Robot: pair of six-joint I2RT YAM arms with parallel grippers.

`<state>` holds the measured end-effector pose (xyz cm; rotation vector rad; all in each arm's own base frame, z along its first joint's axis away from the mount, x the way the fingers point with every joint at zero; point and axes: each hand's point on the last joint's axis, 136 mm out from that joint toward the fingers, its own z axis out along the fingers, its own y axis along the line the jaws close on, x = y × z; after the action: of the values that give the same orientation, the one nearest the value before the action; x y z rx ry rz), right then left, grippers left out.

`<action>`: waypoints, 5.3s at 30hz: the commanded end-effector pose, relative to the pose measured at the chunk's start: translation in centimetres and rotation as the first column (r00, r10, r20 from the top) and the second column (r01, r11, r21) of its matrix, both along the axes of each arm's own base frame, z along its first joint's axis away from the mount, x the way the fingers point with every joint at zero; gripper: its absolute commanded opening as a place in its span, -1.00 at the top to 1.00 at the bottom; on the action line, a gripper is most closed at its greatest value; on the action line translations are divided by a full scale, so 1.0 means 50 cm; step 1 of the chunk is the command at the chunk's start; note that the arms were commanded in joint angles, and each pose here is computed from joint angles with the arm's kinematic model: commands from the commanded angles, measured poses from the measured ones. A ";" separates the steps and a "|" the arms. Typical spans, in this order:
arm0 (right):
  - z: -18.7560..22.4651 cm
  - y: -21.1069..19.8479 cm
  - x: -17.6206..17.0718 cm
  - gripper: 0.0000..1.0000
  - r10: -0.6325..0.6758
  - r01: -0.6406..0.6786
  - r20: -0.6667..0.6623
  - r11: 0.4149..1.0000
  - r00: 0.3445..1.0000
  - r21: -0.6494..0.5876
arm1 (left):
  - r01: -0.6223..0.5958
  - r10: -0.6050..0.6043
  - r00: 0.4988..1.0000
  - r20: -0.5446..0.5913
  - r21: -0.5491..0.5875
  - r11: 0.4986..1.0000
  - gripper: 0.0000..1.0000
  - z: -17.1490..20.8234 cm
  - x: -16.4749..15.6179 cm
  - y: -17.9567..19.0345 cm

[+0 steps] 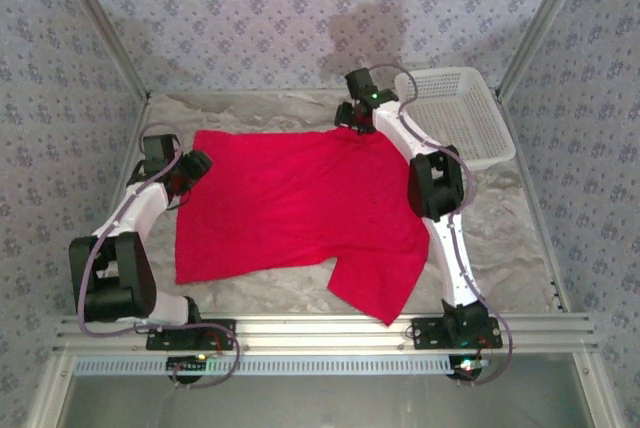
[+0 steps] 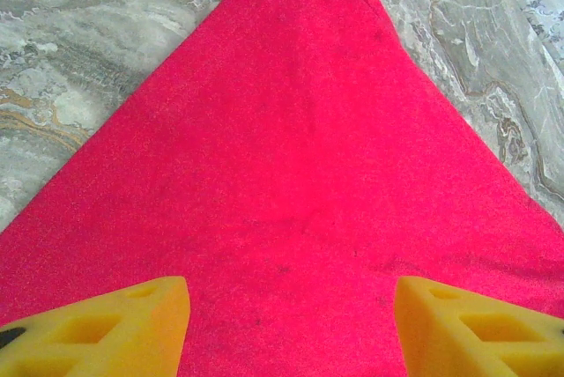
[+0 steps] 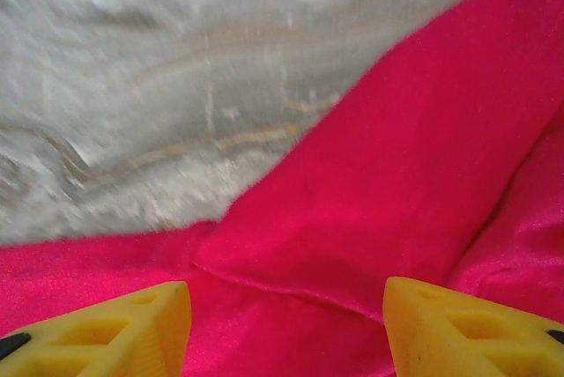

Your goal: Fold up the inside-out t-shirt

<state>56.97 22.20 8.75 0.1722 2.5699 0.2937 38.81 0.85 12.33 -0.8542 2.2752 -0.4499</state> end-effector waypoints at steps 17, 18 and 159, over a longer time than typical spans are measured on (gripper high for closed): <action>-0.118 -0.062 -0.024 -0.12 -0.153 0.160 -0.133 0.986 0.979 0.040 | 0.013 -0.013 1.000 0.021 0.001 1.000 -0.24 0.015 0.015 0.001; -0.116 -0.068 -0.020 -0.08 -0.165 0.170 -0.125 0.985 0.978 0.030 | 0.014 -0.014 1.000 0.020 -0.001 1.000 -0.24 0.014 0.016 0.001; -0.176 -0.040 0.076 -0.35 -0.149 0.179 -0.139 0.955 0.979 0.235 | -0.026 -0.003 0.977 -0.213 -0.132 0.991 -0.18 -0.230 0.266 -0.010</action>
<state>61.29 21.17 4.82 0.3943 2.5123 0.5818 52.25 -0.32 3.79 -0.9481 2.3969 -0.5541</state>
